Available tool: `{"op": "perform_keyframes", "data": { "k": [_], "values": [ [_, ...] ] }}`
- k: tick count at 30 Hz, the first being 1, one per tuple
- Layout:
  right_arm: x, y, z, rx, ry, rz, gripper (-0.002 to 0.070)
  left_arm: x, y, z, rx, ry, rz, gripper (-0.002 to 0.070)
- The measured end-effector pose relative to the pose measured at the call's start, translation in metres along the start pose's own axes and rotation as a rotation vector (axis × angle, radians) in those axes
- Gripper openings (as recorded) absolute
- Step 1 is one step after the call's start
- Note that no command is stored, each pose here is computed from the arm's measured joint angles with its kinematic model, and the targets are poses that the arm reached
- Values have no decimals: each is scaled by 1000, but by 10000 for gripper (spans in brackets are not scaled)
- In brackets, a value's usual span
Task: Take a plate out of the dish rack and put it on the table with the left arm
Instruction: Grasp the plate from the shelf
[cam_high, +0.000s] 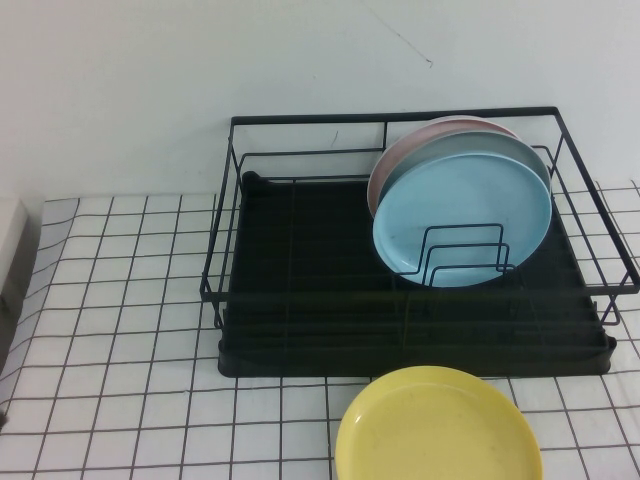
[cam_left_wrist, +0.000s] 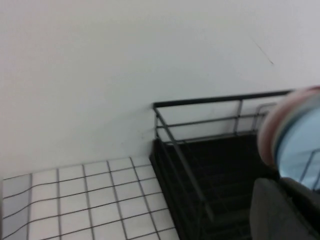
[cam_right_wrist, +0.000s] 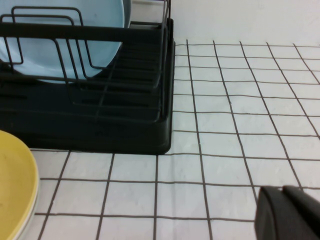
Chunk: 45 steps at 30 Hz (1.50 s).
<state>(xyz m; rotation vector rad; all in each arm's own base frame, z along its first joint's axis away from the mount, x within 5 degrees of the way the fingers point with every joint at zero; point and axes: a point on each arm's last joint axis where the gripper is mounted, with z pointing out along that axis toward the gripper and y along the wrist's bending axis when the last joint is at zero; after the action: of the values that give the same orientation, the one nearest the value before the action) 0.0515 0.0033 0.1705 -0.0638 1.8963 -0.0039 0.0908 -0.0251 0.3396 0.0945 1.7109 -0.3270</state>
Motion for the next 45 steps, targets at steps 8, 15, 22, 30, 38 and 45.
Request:
{"op": "perform_keyframes", "data": {
  "k": [8,15,22,30,38,45],
  "values": [
    [0,0,0,0,0,0,-4,-30,-36,74,344,201,225,-3],
    [0,0,0,0,0,0,-4,-26,-74,160,549,282,469,-3],
    [0,0,0,0,0,0,-4,-5,-111,236,617,275,660,155],
    [0,0,0,0,0,0,-4,26,-135,302,625,227,875,360],
    [0,0,0,0,0,0,-4,38,-141,344,553,186,908,301],
    [0,0,0,0,0,0,-4,51,-141,362,531,195,910,287]
  ]
}}
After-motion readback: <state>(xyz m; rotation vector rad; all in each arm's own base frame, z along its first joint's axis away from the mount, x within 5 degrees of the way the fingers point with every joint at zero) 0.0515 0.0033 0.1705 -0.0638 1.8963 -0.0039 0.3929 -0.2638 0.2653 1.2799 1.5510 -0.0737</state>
